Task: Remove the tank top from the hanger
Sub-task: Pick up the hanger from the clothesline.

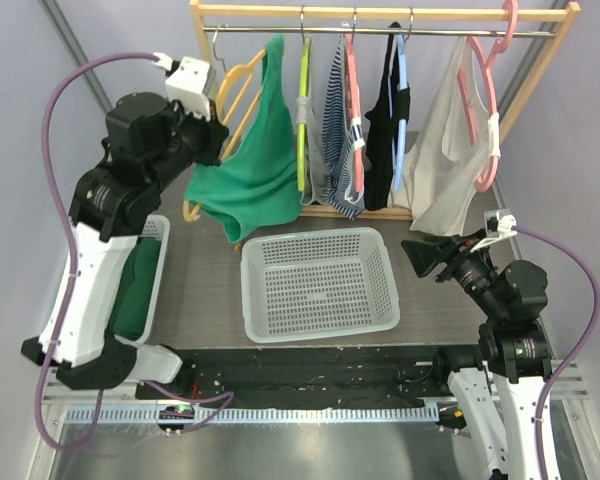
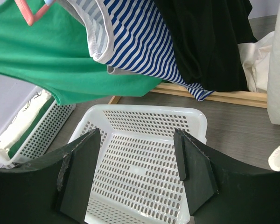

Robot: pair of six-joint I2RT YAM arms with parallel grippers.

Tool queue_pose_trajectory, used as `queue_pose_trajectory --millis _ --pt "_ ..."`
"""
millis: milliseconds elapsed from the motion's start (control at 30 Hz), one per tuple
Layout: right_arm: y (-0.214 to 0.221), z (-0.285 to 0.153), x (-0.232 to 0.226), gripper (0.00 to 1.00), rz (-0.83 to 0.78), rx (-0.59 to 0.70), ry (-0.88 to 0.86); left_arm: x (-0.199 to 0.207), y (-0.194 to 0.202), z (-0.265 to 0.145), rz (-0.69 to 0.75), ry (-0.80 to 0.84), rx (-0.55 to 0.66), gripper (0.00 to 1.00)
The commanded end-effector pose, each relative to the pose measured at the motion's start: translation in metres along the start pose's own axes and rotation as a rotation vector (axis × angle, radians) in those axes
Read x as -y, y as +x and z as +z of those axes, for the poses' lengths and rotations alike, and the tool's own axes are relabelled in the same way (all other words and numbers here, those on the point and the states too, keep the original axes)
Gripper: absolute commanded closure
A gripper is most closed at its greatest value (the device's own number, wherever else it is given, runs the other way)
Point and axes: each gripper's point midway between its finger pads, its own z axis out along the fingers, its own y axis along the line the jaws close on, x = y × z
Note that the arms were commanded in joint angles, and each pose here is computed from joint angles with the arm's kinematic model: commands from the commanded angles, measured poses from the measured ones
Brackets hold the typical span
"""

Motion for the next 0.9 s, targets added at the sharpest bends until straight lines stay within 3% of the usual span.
queue_pose_trajectory --millis 0,67,167,500,867 --pt "-0.022 -0.001 -0.011 0.28 -0.05 0.046 -0.021 0.016 0.026 -0.031 0.027 0.111 -0.065 1.0" --pt "-0.023 -0.001 -0.012 0.28 -0.052 0.046 -0.025 0.025 0.041 -0.044 0.038 0.173 -0.09 1.0" --pt "-0.025 0.0 -0.012 0.28 -0.056 0.043 -0.021 0.025 0.032 -0.063 0.065 0.193 -0.045 1.0" --pt "-0.027 0.003 -0.011 0.29 -0.048 0.041 -0.016 0.022 -0.107 -0.149 0.146 0.222 0.394 1.0" --pt "-0.023 0.003 -0.006 0.29 -0.049 0.033 0.008 0.066 -0.149 -0.231 0.194 0.508 0.608 1.0"
